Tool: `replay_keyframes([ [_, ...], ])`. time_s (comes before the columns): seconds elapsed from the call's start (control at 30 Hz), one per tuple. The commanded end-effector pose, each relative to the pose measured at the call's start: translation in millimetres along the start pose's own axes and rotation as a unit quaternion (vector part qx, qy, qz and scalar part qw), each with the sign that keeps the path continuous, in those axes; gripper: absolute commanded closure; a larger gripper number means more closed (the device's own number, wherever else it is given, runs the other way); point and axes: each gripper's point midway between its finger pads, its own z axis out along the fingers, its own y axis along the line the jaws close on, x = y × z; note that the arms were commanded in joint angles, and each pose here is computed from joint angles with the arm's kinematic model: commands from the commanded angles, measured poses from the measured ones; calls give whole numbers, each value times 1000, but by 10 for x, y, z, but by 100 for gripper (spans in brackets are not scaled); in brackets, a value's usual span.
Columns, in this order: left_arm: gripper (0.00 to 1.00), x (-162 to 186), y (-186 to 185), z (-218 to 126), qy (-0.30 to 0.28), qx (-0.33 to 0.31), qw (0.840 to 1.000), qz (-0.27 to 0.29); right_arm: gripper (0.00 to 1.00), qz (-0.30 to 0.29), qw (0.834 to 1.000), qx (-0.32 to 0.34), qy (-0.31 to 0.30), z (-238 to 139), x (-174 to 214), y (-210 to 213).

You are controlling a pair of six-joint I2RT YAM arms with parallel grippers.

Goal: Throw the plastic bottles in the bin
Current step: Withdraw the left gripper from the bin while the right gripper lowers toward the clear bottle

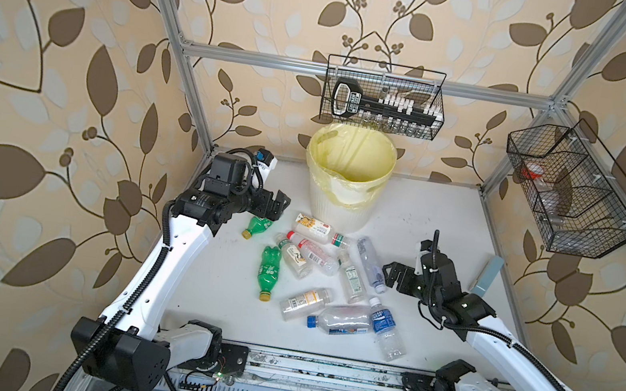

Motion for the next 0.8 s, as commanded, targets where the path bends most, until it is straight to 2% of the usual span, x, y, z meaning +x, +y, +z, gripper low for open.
replay_keyframes([
  [0.0,1,122,44,24,7,16,1000,13,0,-9,1000,-15,9,5,-6,86],
  [0.3,1,706,270,211,55,-13,998,18,0,-28,999,-16,19,38,29,126],
  [0.4,1,840,385,249,59,-31,998,9,0,-36,999,-19,23,57,29,153],
  [0.77,1,1230,507,304,93,-24,995,-16,0,-70,996,12,53,212,90,102],
])
